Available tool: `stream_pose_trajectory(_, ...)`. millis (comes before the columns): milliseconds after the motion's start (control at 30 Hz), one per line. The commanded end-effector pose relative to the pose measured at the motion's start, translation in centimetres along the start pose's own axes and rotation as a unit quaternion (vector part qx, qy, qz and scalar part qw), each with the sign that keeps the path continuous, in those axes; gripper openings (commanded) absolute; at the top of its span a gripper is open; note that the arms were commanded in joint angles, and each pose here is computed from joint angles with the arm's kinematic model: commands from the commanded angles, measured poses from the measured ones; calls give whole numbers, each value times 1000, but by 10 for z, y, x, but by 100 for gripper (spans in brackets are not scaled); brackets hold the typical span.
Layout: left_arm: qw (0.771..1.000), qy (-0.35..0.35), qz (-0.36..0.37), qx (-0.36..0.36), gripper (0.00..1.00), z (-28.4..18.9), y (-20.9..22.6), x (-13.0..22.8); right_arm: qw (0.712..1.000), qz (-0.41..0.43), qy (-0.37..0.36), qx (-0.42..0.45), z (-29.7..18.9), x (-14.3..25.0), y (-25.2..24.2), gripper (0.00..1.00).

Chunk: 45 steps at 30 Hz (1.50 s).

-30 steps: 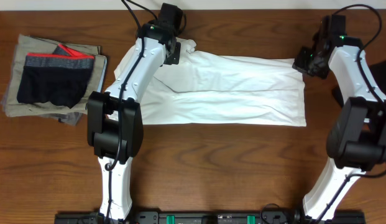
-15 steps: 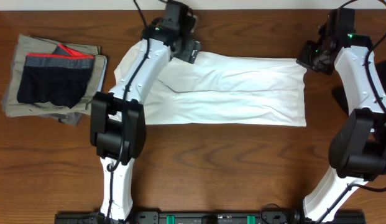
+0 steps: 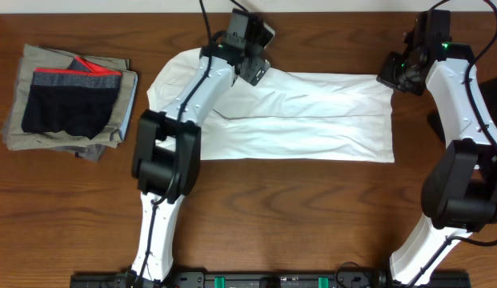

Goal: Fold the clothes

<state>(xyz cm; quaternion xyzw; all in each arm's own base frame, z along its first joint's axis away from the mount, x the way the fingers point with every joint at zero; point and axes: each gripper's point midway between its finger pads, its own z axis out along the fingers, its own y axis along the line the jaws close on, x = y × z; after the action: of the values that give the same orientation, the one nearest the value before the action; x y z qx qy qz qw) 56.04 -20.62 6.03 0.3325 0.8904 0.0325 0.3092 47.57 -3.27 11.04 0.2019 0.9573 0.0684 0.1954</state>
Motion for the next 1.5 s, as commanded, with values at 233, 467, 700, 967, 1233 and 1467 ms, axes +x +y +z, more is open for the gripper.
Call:
stream_pose_trajectory(233,998,18,32,-48,83,29,16,16,1000,-22,-10,-1,-6,-4,4,1)
stream_pose_trajectory(467,998,17,29,-61,78,34,22,17,1000,-22,-10,-2,-6,-4,5,1)
stream_pose_trajectory(700,997,19,24,-64,70,44,27,24,1000,-26,-9,-1,-6,-3,5,1)
stream_pose_trajectory(967,997,13,18,-80,56,45,33,21,1000,-30,-8,-1,-6,-3,4,1)
stream_pose_trajectory(1233,991,14,-42,-129,34,24,50,15,1000,-29,-4,7,-6,-1,1,1)
stream_pose_trajectory(1467,986,12,-108,-128,25,-10,55,8,999,-27,7,42,-7,6,-12,1)
